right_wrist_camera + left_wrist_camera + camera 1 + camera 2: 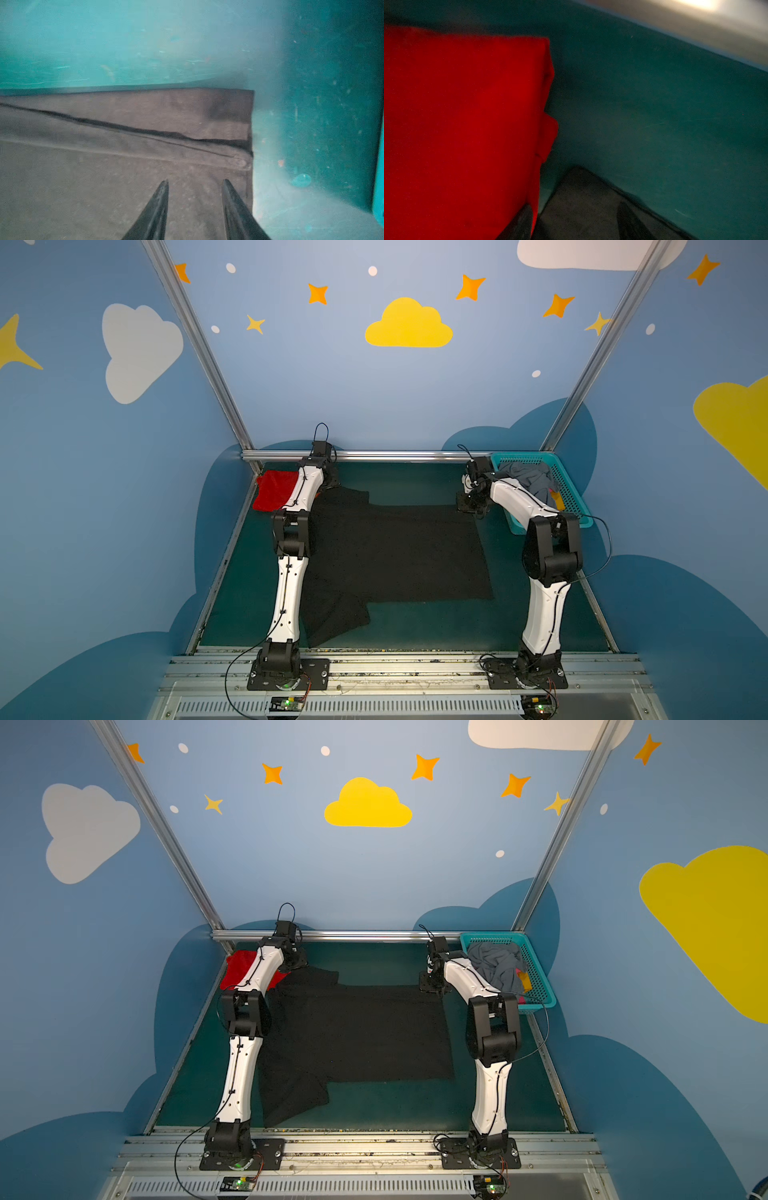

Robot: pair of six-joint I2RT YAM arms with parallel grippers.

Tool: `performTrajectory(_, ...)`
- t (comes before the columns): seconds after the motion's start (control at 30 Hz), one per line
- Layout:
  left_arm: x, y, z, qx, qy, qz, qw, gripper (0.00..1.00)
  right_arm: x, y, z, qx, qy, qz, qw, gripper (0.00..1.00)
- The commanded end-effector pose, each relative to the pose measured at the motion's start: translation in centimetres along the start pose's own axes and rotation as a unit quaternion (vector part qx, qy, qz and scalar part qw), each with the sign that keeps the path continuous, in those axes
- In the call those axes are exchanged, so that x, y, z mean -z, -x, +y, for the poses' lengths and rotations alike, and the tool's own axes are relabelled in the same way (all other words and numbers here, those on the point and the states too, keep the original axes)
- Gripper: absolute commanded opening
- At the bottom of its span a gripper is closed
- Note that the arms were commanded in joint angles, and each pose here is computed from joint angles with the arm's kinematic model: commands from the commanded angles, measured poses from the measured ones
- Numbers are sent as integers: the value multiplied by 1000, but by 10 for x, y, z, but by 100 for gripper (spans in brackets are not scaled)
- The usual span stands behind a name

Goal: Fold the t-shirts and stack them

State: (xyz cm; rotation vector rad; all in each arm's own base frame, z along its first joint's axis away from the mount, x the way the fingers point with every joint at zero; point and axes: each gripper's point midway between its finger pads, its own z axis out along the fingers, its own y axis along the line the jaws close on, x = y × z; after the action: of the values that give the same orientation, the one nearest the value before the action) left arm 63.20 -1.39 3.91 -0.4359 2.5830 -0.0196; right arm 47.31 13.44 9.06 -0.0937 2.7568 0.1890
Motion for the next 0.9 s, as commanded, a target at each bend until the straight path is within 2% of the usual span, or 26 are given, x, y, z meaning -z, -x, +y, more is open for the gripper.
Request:
performTrajectory(0.0, 5, 20, -6, 26, -3, -44, 999, 66, 21, -2, 11, 4, 17, -8, 1000, 43)
performTrajectory(0.2, -11, 16, -10, 28, -1, -46, 999, 66, 27, -3, 18, 0, 31, -10, 999, 43)
performTrajectory(0.37, -22, 15, -12, 35, -3, -50, 998, 62, 29, -4, 22, -2, 37, -12, 999, 43)
performTrajectory(0.53, -23, 20, -12, 41, -9, -55, 998, 59, 29, -6, 24, -4, 40, -8, 999, 43)
performTrajectory(0.87, -29, 0, -14, 55, -37, -6, 998, 41, 31, -6, 27, -5, 45, -10, 999, 42)
